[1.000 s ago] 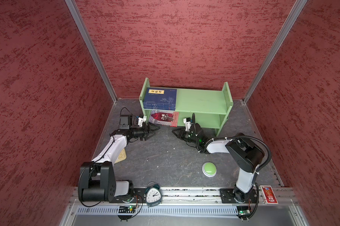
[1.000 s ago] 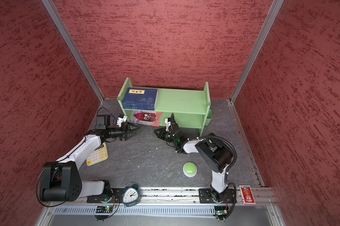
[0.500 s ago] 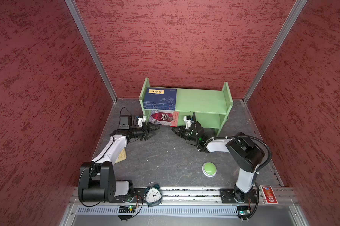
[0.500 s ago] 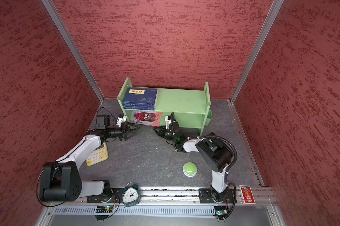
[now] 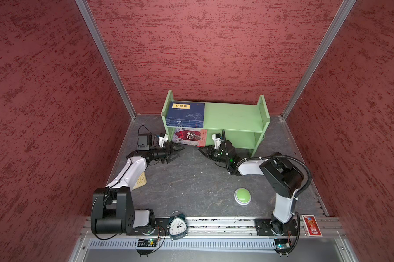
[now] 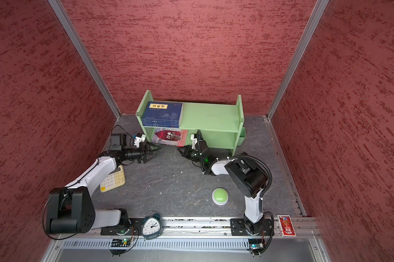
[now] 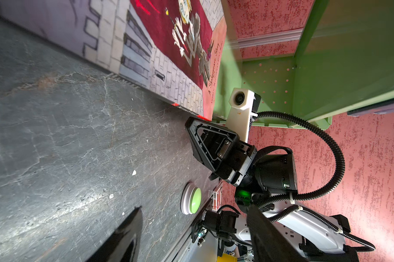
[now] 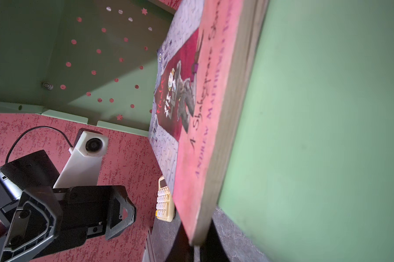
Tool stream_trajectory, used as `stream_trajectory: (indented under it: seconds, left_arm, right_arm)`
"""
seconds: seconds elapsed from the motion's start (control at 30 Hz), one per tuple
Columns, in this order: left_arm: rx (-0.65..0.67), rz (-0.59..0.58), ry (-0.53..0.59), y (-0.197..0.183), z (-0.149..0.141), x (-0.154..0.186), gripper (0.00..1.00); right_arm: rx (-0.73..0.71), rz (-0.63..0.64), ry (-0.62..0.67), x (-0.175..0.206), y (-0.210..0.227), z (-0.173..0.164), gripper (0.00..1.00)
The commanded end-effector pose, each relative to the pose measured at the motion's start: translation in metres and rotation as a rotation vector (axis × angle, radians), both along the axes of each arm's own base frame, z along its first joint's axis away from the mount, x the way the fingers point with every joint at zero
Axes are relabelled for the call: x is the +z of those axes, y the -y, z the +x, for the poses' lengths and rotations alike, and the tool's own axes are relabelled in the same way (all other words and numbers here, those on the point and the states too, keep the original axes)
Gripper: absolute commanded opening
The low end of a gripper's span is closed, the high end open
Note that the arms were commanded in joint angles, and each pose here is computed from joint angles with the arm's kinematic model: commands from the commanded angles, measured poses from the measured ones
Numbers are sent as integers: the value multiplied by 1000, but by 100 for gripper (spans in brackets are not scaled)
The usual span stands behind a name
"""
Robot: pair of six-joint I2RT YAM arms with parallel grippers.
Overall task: Stacking books/files
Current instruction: Move the book to the bookshelf.
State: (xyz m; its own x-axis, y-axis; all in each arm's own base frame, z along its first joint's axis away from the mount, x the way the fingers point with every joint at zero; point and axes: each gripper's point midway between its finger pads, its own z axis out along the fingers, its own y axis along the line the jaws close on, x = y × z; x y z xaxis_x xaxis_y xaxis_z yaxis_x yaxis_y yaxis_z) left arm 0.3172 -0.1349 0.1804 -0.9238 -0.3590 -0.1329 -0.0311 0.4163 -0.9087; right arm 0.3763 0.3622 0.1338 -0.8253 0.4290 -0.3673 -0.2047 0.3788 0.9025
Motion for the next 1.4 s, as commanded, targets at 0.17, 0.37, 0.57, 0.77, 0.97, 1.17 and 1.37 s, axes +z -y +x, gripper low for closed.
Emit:
stream_trajectory:
  seconds: [0.17,0.37,0.57,0.77,0.97,1.17,1.37]
  left_arm:
    - [14,-3,22,-4,2,3,73]
    - [19,0,16,-6,3,1,73]
    - [20,0,13,-6,3,1,73]
    - [24,0,12,-8,3,0,73]
    - [30,0,8,-9,4,-1,73]
    - [33,-2,2,-10,5,-3,73]
    - [38,-4,1,-11,5,-3,73]
  right_arm:
    - [2,47,37,16,-1,11,9]
    - [6,38,38,18,-1,13,10]
    - [13,42,29,16,-3,17,10]
    - [11,57,23,14,-2,19,10]
    - [16,59,17,13,-3,19,10]
    - [27,81,19,18,-3,19,10]
    - [30,87,18,21,0,22,10]
